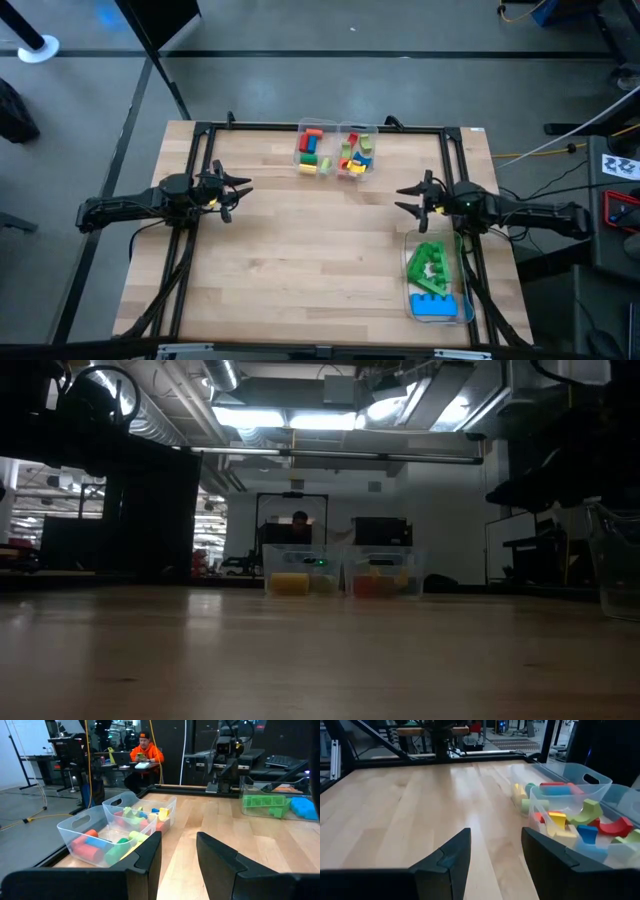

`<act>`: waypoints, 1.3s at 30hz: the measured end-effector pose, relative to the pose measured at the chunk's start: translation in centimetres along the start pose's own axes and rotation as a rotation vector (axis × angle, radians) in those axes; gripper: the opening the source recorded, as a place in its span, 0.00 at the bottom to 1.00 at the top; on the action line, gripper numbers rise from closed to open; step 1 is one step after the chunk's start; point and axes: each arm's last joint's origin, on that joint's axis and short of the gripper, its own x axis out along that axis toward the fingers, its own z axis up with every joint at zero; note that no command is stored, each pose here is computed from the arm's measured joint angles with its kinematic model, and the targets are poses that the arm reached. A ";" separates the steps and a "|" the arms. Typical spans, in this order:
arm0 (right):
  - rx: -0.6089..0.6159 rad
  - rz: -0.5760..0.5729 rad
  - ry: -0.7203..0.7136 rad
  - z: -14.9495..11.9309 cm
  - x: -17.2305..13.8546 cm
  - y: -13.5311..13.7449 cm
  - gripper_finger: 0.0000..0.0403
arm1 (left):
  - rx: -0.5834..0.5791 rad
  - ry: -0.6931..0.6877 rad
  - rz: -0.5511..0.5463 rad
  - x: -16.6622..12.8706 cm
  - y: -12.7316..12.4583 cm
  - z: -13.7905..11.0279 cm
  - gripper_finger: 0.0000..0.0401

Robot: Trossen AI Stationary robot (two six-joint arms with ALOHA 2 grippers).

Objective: Sort blocks by size
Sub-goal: Return to Home Position

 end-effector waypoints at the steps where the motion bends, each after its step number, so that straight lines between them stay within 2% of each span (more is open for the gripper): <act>1: -0.001 0.000 0.002 -0.2 0.0 0.0 0.44 | 0.000 0.000 0.000 0.0 0.0 0.0 0.27; 9: -0.007 0.033 -0.006 -0.8 0.1 0.1 0.44 | 0.000 0.000 0.000 0.0 0.0 0.0 0.27; 39: -0.003 0.027 0.010 -1.0 0.1 0.1 0.44 | 0.000 0.000 0.000 0.0 0.0 0.0 0.27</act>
